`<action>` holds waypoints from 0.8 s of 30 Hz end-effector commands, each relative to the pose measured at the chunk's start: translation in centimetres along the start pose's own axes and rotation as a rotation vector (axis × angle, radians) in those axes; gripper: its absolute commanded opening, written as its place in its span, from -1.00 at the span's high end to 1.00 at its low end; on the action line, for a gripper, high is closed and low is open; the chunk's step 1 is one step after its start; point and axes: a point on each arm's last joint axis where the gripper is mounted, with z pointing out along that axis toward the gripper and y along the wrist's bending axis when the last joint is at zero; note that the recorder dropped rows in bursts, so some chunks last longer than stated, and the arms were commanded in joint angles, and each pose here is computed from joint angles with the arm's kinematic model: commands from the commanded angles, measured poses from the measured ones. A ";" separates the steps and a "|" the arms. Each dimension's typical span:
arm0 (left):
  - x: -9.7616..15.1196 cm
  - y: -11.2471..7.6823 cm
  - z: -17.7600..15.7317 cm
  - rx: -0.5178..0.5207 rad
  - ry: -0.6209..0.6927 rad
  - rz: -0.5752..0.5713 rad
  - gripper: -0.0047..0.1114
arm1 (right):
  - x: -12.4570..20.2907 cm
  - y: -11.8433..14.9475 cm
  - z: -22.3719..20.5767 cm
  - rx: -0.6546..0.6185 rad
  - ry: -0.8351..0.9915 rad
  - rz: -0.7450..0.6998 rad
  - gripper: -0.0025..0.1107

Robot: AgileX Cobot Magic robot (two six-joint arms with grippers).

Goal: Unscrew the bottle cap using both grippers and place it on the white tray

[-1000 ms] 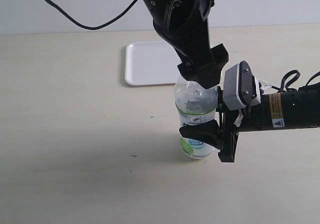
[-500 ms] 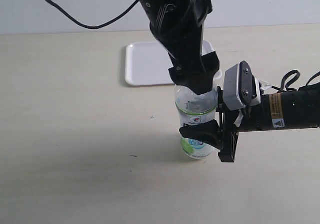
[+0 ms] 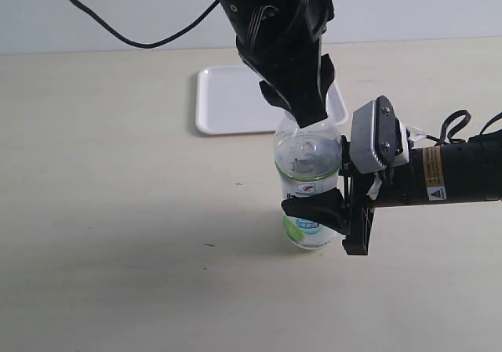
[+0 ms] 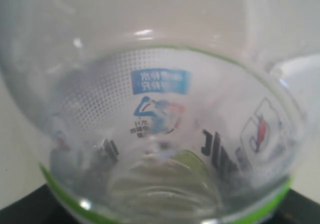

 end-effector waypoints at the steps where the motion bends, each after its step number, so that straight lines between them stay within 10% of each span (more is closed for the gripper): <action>1: -0.3 0.0 -0.2 0.001 -0.029 -0.103 0.92 | 1.2 0.2 0.0 -0.001 0.118 -0.016 0.96; 24: 0.0 -0.4 -0.2 0.036 0.024 -1.048 0.92 | 1.2 0.2 0.0 -0.002 0.118 -0.020 0.96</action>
